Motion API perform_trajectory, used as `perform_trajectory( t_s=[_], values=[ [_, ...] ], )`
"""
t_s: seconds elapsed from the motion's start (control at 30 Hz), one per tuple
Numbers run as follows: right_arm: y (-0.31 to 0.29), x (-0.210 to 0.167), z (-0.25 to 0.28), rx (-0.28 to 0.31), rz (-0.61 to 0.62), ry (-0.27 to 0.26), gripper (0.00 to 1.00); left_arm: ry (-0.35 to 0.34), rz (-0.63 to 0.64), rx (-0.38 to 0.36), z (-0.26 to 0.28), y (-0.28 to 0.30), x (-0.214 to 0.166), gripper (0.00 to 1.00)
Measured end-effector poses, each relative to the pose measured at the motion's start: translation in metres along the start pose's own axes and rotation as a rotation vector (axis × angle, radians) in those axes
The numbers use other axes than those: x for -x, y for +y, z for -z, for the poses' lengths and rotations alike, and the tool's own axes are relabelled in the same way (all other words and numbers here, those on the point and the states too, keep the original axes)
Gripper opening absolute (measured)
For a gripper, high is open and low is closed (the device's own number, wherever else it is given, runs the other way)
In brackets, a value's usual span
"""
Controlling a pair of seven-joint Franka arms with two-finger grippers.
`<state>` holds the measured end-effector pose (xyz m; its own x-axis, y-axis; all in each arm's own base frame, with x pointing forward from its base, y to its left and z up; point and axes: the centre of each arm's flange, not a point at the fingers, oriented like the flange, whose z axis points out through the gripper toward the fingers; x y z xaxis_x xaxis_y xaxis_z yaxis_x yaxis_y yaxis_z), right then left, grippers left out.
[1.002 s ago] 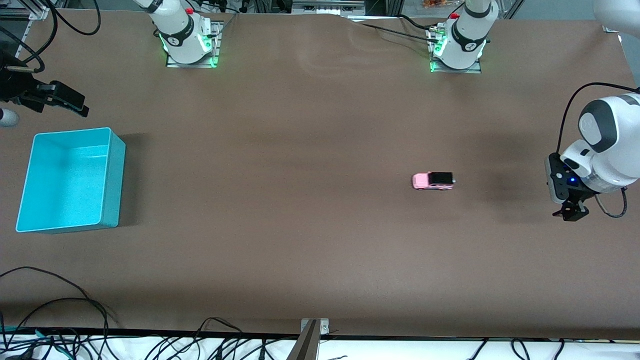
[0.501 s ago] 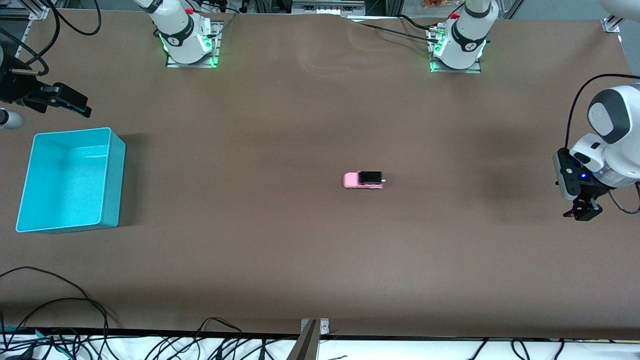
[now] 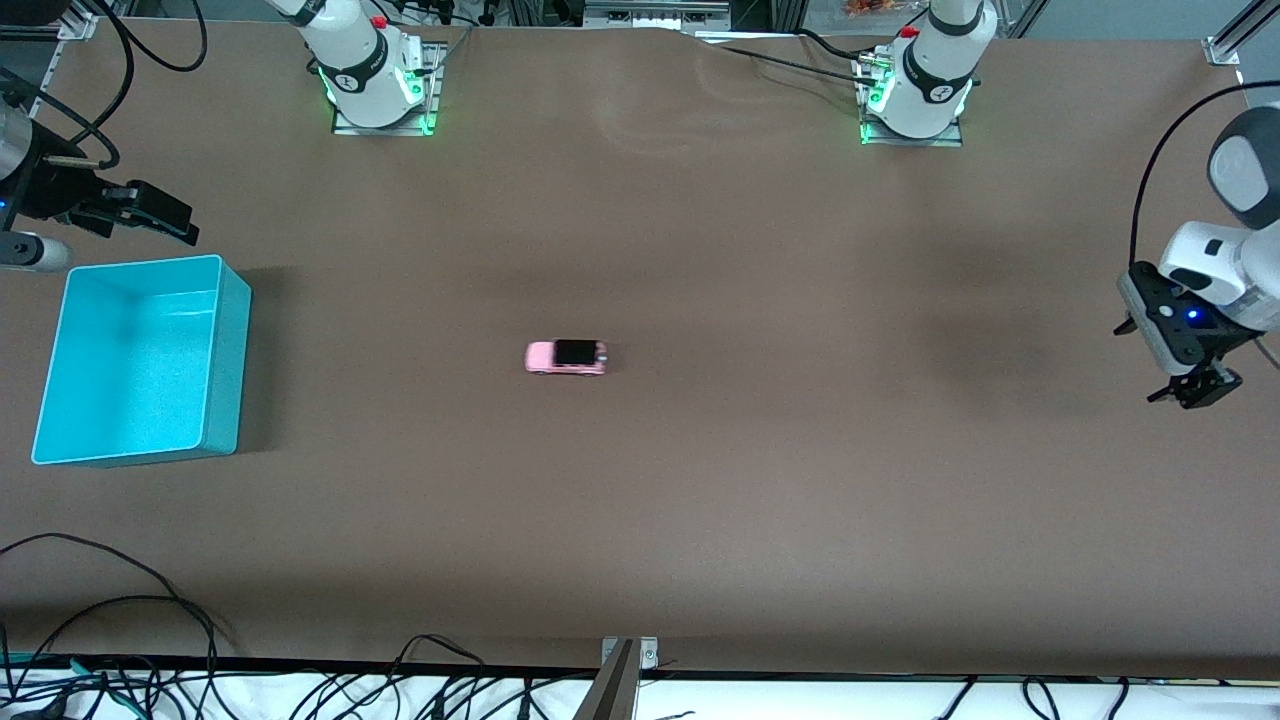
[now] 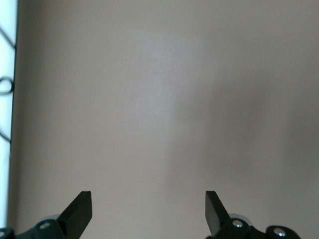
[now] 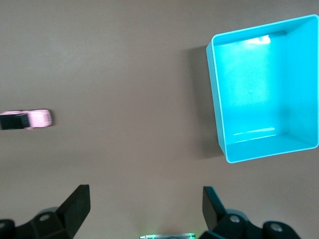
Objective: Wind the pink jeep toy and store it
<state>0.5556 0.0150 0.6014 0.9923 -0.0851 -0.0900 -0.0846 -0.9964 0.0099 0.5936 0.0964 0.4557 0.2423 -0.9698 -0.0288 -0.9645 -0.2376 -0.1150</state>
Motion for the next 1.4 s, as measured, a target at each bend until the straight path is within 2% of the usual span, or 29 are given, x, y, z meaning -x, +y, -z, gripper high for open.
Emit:
perform_trajectory(
  t_s=[0.2, 0.47, 0.77, 1.03, 1.2, 1.4],
  values=[
    [0.0, -0.001, -0.005, -0.001, 0.0, -0.005, 1.0, -0.004, 0.159, 0.004, 0.033, 0.013, -0.007, 1.0],
    [-0.001, -0.005, -0.022, -0.002, 0.001, -0.005, 1.0, -0.035, 0.441, 0.029, 0.063, 0.032, -0.026, 1.0],
    [-0.007, -0.009, -0.052, -0.001, 0.021, -0.003, 1.0, -0.05, 0.667, 0.046, 0.084, 0.047, -0.031, 1.0],
    [-0.01, -0.015, -0.081, -0.004, 0.118, 0.03, 1.0, -0.059, 0.779, 0.049, 0.096, 0.049, -0.033, 1.0],
    [-0.01, -0.016, -0.101, -0.003, 0.146, 0.035, 1.0, -0.085, 0.863, 0.077, 0.11, 0.053, -0.041, 1.0],
    [-0.01, -0.016, -0.119, 0.0, 0.31, 0.041, 1.0, -0.108, 0.977, 0.099, 0.139, 0.06, -0.057, 1.0]
  ],
)
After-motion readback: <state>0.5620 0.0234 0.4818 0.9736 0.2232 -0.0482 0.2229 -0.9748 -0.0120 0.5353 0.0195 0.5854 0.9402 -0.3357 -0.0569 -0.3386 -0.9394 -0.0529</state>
